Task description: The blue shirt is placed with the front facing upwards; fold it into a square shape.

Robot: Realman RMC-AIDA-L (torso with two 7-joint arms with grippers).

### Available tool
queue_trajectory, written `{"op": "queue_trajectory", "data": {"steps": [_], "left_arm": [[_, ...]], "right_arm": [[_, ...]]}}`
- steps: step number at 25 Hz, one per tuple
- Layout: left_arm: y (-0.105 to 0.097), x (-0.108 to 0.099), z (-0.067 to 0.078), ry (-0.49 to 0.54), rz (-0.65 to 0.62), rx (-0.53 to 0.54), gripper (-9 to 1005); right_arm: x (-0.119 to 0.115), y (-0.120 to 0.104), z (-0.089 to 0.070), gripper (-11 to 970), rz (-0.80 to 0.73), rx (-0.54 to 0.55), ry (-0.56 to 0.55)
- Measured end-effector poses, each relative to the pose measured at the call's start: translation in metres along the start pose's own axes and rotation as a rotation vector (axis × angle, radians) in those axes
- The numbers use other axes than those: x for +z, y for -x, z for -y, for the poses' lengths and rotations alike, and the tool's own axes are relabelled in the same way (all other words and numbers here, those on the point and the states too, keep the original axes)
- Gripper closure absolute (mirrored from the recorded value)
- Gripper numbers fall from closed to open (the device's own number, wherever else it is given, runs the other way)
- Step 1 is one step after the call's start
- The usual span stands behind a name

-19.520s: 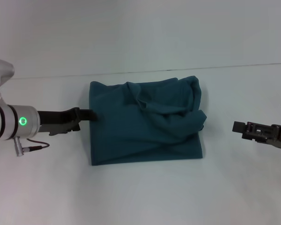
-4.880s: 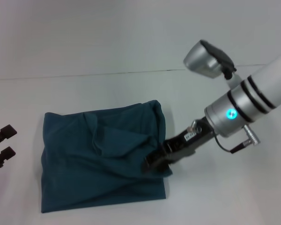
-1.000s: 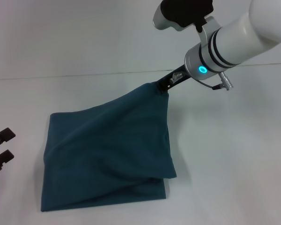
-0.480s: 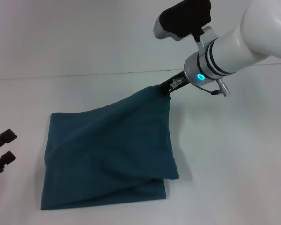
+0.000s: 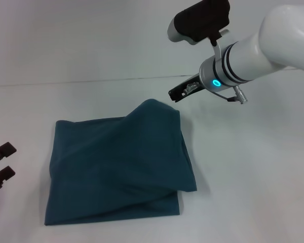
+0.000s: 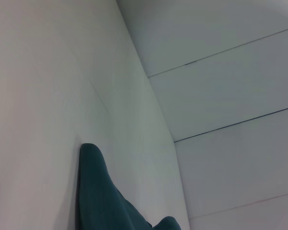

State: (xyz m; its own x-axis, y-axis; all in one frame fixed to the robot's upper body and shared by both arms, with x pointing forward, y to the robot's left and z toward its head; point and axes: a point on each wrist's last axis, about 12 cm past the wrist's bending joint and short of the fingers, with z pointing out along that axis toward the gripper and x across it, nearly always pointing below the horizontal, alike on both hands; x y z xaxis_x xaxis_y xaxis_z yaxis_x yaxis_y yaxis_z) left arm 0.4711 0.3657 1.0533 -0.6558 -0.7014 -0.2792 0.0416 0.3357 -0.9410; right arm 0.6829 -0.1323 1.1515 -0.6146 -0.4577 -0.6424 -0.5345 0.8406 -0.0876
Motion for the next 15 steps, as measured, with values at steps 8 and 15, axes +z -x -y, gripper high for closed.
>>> {"op": "queue_trajectory", "data": {"steps": [8, 15], "left_arm": [[-0.001, 0.003, 0.001, -0.007, -0.008, -0.002, 59], [0.001, 0.004, 0.002, -0.014, -0.003, 0.001, 59]], "right_arm": [[-0.004, -0.001, 0.018, 628, 0.024, 0.082, -0.017], [-0.027, -0.015, 0.026, 536, -0.123, 0.212, 0.226]]}}
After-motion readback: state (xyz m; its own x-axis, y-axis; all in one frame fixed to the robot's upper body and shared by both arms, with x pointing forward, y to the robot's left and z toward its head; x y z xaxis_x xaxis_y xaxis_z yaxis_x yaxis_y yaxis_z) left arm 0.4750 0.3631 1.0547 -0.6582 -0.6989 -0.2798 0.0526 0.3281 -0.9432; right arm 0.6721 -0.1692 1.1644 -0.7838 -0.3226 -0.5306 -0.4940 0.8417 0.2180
